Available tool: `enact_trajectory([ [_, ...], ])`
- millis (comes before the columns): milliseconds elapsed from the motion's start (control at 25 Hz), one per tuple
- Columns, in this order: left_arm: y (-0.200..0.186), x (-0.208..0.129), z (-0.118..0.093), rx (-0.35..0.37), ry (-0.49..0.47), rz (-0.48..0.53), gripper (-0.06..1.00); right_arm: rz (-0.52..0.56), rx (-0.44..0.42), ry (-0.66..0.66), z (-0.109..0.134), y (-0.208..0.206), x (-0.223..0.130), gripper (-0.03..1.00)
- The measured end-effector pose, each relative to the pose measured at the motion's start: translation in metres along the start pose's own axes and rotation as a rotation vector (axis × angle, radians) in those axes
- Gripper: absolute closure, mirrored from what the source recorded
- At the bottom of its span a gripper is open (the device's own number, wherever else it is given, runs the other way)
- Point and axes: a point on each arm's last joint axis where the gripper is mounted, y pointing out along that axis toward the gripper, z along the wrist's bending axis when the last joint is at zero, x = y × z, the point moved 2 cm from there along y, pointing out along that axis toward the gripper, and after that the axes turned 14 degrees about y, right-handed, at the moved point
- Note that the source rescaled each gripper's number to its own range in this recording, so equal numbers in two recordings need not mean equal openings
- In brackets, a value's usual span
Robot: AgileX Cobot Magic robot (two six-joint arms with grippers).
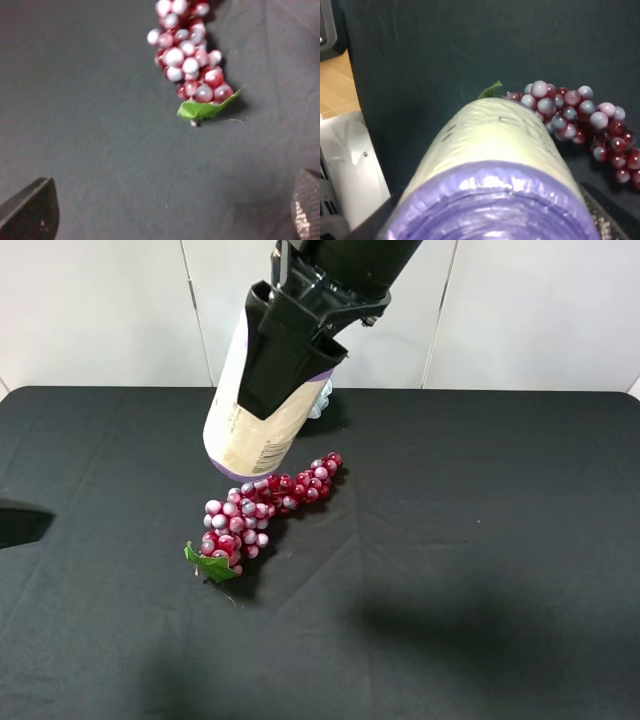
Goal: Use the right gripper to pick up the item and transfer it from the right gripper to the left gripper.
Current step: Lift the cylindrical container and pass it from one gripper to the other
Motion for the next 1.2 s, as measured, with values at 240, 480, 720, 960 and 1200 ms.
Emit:
enact_trajectory([
  [240, 0.029, 0.026, 0.006, -0.062, 0.120, 0.010, 0.14, 0.000, -0.008, 0.062, -0.001, 0.000, 0.000, 0.96],
  [480, 0.051, 0.054, 0.002, -0.083, 0.226, -0.043, 0.14, -0.037, -0.013, 0.144, -0.010, -0.003, 0.003, 0.96],
  [720, 0.068, 0.069, 0.002, -0.058, 0.253, -0.094, 0.14, -0.104, 0.051, 0.269, -0.033, -0.016, 0.006, 0.96],
  [960, 0.072, 0.080, 0.010, 0.005, 0.248, -0.162, 0.14, -0.118, 0.118, 0.280, -0.033, -0.020, 0.007, 0.96],
  [1200, 0.082, 0.099, -0.007, -0.039, 0.380, -0.191, 0.14, -0.125, 0.137, 0.273, -0.031, -0.020, 0.008, 0.96],
])
